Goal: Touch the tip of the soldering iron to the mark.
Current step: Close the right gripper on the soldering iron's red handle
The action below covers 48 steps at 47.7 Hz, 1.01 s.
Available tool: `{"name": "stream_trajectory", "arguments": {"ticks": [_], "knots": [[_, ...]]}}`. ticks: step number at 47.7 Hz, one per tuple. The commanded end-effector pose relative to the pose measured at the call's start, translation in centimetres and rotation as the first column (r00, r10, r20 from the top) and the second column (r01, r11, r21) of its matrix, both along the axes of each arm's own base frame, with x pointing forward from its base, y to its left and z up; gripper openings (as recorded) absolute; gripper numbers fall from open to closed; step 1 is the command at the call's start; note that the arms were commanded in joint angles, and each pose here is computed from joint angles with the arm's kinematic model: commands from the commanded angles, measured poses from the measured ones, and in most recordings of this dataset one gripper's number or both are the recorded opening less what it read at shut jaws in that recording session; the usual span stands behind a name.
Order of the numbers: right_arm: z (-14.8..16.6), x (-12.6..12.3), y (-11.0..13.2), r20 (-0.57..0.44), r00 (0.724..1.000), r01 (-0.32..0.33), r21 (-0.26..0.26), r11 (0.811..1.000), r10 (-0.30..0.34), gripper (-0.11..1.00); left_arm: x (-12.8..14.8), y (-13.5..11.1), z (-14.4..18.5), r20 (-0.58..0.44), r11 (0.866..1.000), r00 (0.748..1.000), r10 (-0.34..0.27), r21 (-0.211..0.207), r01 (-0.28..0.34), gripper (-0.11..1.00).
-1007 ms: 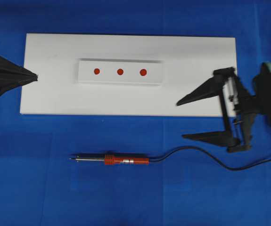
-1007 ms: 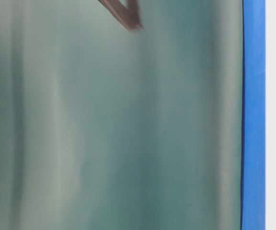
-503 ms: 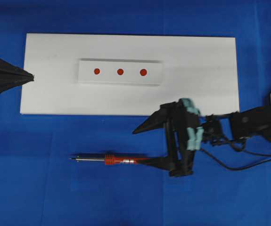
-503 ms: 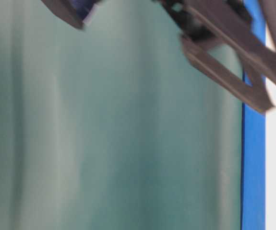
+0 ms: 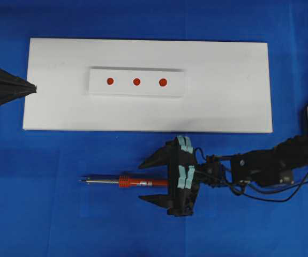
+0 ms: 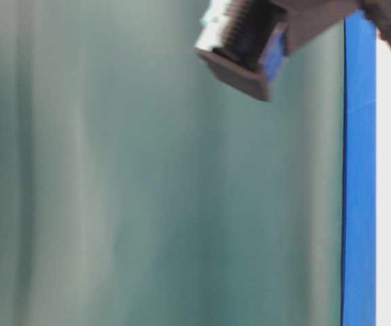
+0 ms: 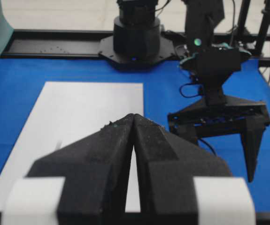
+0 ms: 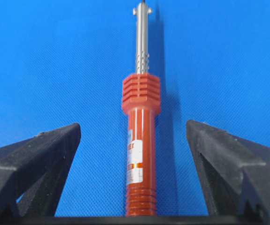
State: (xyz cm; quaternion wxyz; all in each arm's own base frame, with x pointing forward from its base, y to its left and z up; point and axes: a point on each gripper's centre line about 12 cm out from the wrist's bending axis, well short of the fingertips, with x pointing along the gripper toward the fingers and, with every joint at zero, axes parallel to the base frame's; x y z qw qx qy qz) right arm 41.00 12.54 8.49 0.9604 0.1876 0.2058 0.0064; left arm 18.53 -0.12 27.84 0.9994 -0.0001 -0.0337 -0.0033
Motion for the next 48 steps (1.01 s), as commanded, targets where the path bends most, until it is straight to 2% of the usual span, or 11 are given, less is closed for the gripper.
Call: {"name": "stream_trajectory", "arguments": {"ticks": [1, 12, 16, 19, 26, 30, 43, 48], "knots": [[0.6, 0.8, 0.3, 0.036, 0.999, 0.014, 0.014, 1.0, -0.014, 0.85, 0.1, 0.0, 0.4, 0.015, 1.0, 1.0, -0.002, 0.003, 0.002, 0.0], [-0.8, 1.1, 0.4, 0.015, 1.0, 0.022, 0.007, 1.0, -0.022, 0.83, 0.0, 0.0, 0.2, 0.009, 1.0, 1.0, -0.001, -0.002, 0.001, 0.0], [-0.8, 1.1, 0.3, 0.014, 1.0, 0.019, -0.003, 1.0, -0.019, 0.79, 0.0, 0.0, 0.1, 0.008, 1.0, 1.0, -0.001, -0.002, 0.001, 0.0], [-0.8, 1.2, 0.3, 0.02, 1.0, 0.015, -0.014, 1.0, -0.015, 0.67, 0.0, 0.0, 0.1, 0.008, 1.0, 1.0, -0.002, -0.003, 0.002, 0.0], [-0.8, 1.1, 0.4, 0.019, 1.0, 0.011, -0.022, 1.0, -0.01, 0.23, 0.0, 0.0, 0.1, 0.006, 1.0, 1.0, -0.001, -0.003, 0.001, 0.0], [-0.8, 1.2, 0.3, 0.02, 1.0, 0.012, -0.023, 1.0, -0.011, 0.07, 0.0, 0.0, 0.1, 0.008, 1.0, 1.0, -0.002, -0.003, 0.002, 0.0], [-0.6, 1.2, 0.3, 0.022, 1.0, 0.013, -0.021, 1.0, -0.012, 0.06, 0.0, 0.0, 0.1, 0.005, 1.0, 1.0, -0.002, -0.005, 0.002, 0.0], [0.3, 1.3, 0.3, 0.039, 0.999, 0.014, -0.013, 1.0, -0.013, 0.06, 0.0, 0.0, 0.1, 0.005, 1.0, 1.0, -0.001, -0.008, 0.001, 0.0]]}}
